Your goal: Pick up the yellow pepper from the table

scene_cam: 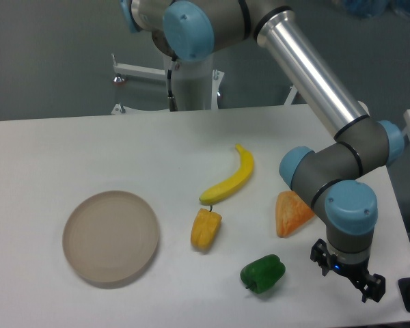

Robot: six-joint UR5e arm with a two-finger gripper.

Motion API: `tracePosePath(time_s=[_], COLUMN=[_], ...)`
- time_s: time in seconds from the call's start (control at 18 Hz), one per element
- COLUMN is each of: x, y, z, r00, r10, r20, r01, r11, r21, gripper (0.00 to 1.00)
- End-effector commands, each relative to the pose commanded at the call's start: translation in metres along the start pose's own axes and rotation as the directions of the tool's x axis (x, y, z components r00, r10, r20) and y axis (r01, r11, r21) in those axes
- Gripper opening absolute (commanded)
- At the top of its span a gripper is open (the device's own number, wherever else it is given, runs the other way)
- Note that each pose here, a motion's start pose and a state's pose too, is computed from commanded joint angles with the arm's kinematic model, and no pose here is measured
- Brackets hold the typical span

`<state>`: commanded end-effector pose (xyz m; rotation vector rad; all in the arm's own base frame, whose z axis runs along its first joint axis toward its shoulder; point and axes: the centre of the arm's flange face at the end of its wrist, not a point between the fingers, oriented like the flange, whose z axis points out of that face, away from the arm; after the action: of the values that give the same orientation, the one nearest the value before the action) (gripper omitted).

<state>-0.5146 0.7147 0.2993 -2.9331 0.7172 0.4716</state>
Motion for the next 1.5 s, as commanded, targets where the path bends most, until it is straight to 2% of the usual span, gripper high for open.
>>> tracePosePath(time_s=[0.28, 0.56, 0.83, 1.06, 1.22, 1.33, 1.5], x=[0.001, 0.009, 0.026, 0.042, 0.063, 0.08, 0.112], y=[0.0, 0.003, 0.016, 0.027, 0.037, 0.042, 0.049], z=[-0.007, -0.035, -0.063, -0.084, -0.1, -0.11, -0.116], r00=[1.0, 0.998, 0.991, 0.969, 0.925, 0.917, 0.89], r10=[-0.008, -0.061, -0.079, -0.18, -0.292, -0.296, -0.316], r20=[0.003, -0.01, -0.11, -0.168, -0.243, -0.269, -0.327], r01=[0.008, 0.061, 0.078, 0.184, 0.31, 0.314, 0.328], r11=[1.0, 0.998, 0.997, 0.983, 0.95, 0.949, 0.944], r21=[0.0, 0.005, -0.017, 0.006, 0.038, 0.028, -0.02], gripper=[1.0, 1.0, 1.0, 1.0, 1.0, 1.0, 1.0])
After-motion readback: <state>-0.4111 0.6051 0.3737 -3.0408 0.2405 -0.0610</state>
